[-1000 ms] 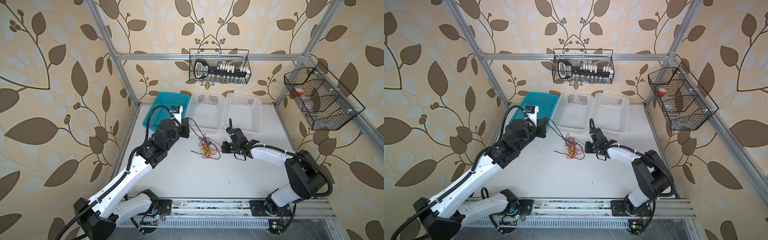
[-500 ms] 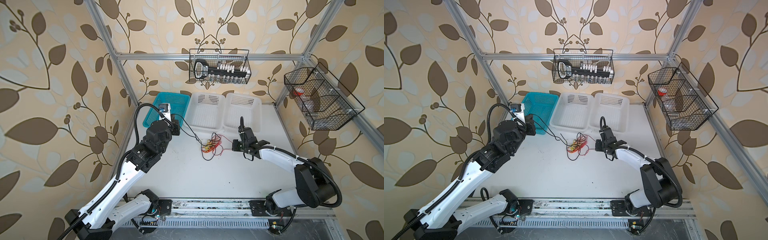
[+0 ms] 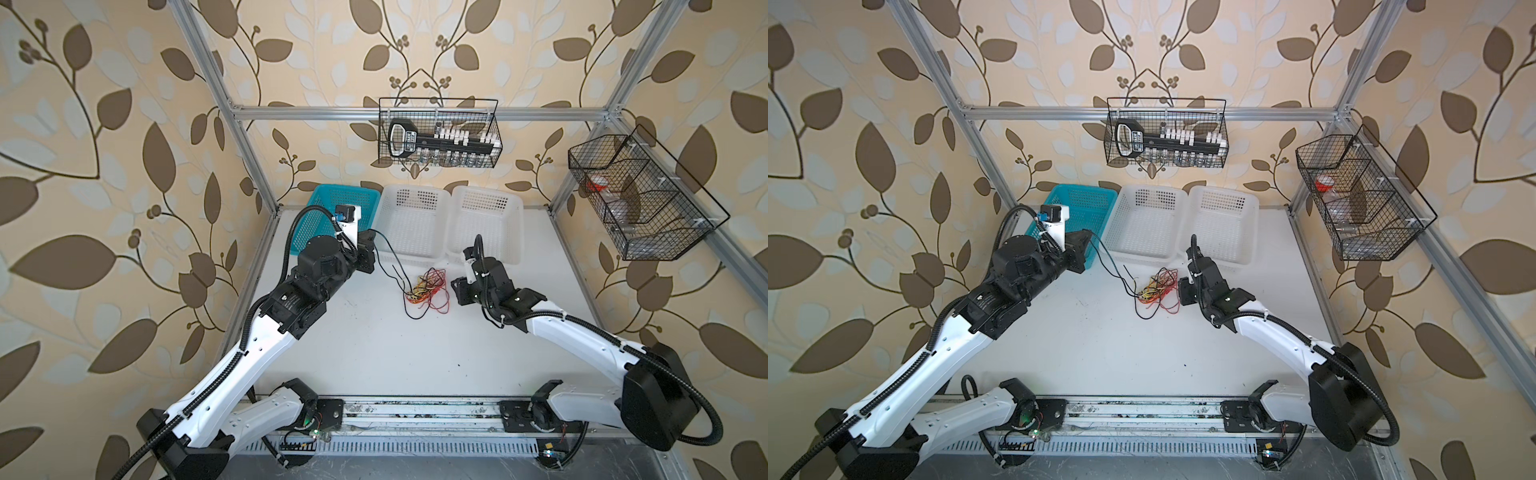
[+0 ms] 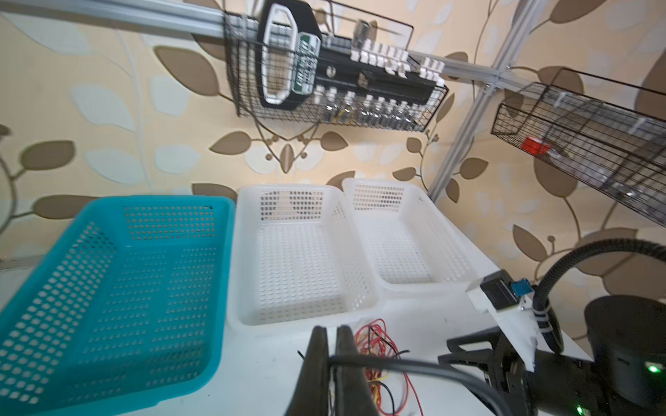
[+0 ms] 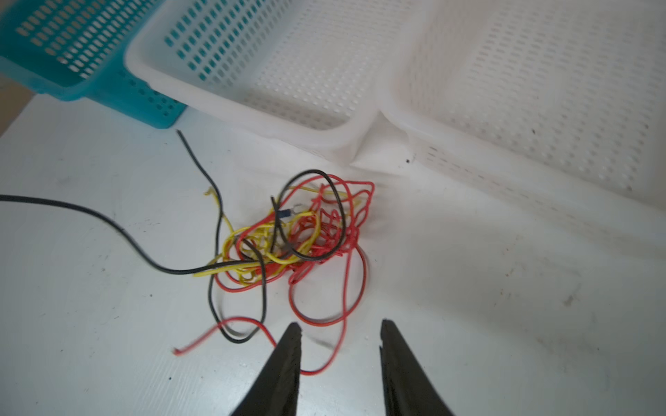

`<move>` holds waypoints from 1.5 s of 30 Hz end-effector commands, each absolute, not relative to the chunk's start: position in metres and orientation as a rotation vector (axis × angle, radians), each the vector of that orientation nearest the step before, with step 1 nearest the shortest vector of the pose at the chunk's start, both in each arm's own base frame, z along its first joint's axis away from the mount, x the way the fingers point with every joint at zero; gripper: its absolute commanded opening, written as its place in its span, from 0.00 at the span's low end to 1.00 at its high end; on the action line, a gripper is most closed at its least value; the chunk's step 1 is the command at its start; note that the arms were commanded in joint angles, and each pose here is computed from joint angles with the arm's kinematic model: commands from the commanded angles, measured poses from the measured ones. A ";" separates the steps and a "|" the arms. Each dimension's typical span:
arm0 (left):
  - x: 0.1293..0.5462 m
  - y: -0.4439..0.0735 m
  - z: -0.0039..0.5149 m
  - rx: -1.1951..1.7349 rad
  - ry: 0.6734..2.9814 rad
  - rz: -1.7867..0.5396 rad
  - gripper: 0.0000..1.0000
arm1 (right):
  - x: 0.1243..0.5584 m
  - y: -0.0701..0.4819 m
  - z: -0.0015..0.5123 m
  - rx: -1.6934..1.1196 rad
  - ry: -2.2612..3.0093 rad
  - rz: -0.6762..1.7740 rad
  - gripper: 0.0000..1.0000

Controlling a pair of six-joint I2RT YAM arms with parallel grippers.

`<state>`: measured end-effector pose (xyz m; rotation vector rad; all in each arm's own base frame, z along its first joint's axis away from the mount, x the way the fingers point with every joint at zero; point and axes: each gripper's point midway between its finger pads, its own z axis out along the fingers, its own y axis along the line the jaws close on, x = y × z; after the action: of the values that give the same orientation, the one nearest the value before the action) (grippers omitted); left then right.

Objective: Untangle the cables

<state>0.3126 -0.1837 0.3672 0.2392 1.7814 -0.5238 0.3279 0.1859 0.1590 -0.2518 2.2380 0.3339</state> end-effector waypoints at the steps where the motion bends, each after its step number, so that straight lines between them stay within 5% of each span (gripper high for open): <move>1: 0.306 -0.207 0.388 0.288 1.722 -0.704 0.00 | 0.328 0.219 0.198 -0.398 2.077 0.464 0.50; 10: 0.296 -0.225 0.408 0.335 1.685 -0.855 0.00 | 0.312 0.305 0.199 -0.633 1.915 0.734 0.72; 23: 0.290 -0.230 0.404 0.334 1.701 -0.920 0.00 | 0.325 0.353 0.229 -0.615 1.792 0.857 0.74; 29: 0.292 -0.227 0.397 0.320 1.715 -0.901 0.00 | 0.329 0.357 0.244 -0.623 1.774 0.853 0.52; 32: 0.295 -0.220 0.390 0.289 1.733 -0.854 0.00 | 0.329 0.354 0.252 -0.618 1.770 0.838 0.22; 36: 0.296 -0.207 0.378 0.248 1.753 -0.786 0.00 | 0.329 0.345 0.268 -0.609 1.765 0.793 0.00; 45: 0.304 -0.188 0.322 0.175 1.879 -0.641 0.00 | 0.336 0.322 0.332 -0.571 1.745 0.664 0.00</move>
<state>0.2978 -0.1993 0.3410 0.2023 1.8366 -0.7283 0.3369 0.3330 0.2888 -0.5809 1.8099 0.7097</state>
